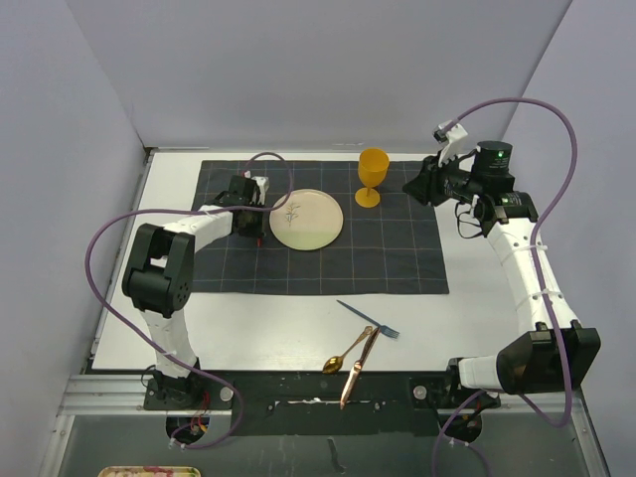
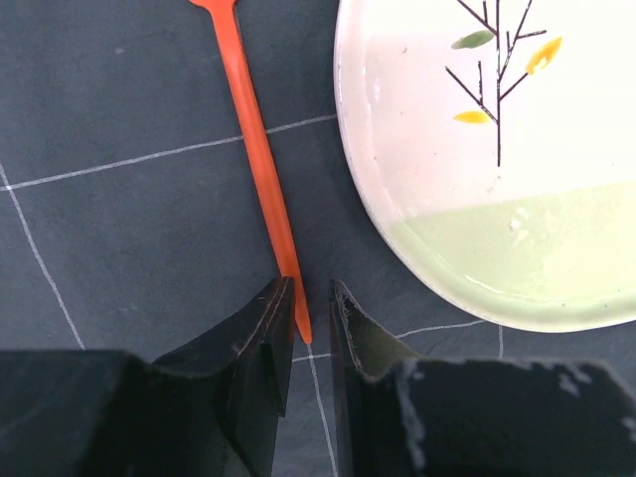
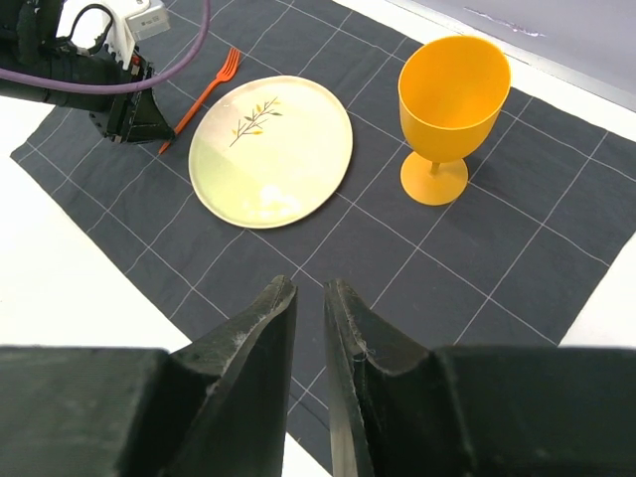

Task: Set the dinner table for one person
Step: Place the fork on the napkin.

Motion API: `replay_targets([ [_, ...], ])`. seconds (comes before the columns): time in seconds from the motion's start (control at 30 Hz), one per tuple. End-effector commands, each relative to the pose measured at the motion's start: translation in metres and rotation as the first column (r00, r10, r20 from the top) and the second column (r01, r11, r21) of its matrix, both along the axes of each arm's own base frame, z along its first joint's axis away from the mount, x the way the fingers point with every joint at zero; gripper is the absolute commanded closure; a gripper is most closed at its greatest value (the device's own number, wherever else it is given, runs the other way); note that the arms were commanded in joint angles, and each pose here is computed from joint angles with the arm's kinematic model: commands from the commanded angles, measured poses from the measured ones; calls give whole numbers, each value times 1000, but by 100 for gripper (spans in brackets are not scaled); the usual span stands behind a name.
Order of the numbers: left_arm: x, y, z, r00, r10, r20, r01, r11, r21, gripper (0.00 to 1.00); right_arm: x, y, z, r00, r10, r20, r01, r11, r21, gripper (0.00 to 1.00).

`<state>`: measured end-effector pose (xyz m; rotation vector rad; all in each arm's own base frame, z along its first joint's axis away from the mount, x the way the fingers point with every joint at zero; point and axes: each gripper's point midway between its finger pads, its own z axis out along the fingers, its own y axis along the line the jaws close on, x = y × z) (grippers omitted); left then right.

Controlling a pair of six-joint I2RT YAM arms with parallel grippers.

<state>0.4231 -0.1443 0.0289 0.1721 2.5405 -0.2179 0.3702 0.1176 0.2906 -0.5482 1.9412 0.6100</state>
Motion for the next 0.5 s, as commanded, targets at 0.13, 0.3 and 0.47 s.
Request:
replay_targets([
  [0.13,21,0,30,995,-4,101,2,1000,27,80,3,1,28,997,12,78,-13,1000,20,80],
  [0.3,19,1,22,997,-4,76,1,999,39,80,4,2,29,997,18,78,-20,999,25,81],
  [0.47,18,1,17,998,-8,62,5,999,44,80,4,2,28,997,18,76,-20,1000,25,81],
])
